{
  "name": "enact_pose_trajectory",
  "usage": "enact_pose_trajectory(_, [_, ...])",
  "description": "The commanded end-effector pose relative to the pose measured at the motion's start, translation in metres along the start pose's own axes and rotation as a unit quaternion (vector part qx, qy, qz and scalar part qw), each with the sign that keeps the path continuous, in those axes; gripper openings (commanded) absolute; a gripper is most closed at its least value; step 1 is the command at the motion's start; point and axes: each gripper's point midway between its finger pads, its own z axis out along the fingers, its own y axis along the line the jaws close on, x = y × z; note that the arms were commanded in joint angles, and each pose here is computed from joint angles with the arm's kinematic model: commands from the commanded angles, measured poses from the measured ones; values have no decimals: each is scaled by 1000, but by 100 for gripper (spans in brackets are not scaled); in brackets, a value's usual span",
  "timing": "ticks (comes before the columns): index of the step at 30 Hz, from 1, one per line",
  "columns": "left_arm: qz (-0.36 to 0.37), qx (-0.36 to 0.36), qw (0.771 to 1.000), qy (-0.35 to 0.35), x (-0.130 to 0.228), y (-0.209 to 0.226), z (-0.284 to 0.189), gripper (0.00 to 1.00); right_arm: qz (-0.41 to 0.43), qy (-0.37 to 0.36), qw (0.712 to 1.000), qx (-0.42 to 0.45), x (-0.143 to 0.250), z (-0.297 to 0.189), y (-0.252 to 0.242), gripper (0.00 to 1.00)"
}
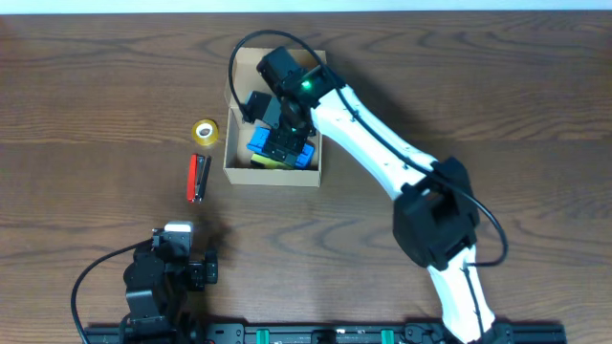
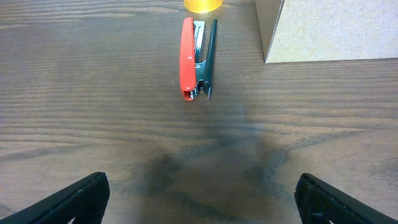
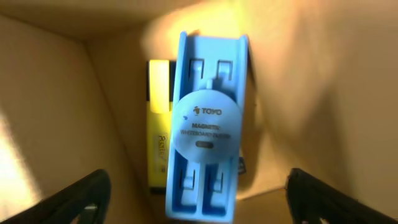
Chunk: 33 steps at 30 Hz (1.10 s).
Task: Pack container
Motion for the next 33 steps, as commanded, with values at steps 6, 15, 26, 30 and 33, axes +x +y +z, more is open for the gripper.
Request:
enact_pose_trajectory(6, [4, -4, 1000, 14, 8, 1, 2, 95, 38, -117, 991, 60, -5, -162, -10, 99])
enact_pose_trajectory(15, [4, -4, 1000, 14, 8, 1, 2, 95, 113, -151, 975, 116, 84, -222, -5, 99])
enact_pose_trajectory(26, [4, -4, 1000, 14, 8, 1, 2, 95, 291, -228, 908, 199, 215, -213, 34, 99])
enact_pose_trajectory(30, [4, -4, 1000, 14, 8, 1, 2, 95, 359, -251, 872, 218, 257, -198, 56, 99])
enact_pose_trajectory(33, [4, -4, 1000, 14, 8, 1, 2, 95, 377, -264, 861, 216, 279, -181, 74, 99])
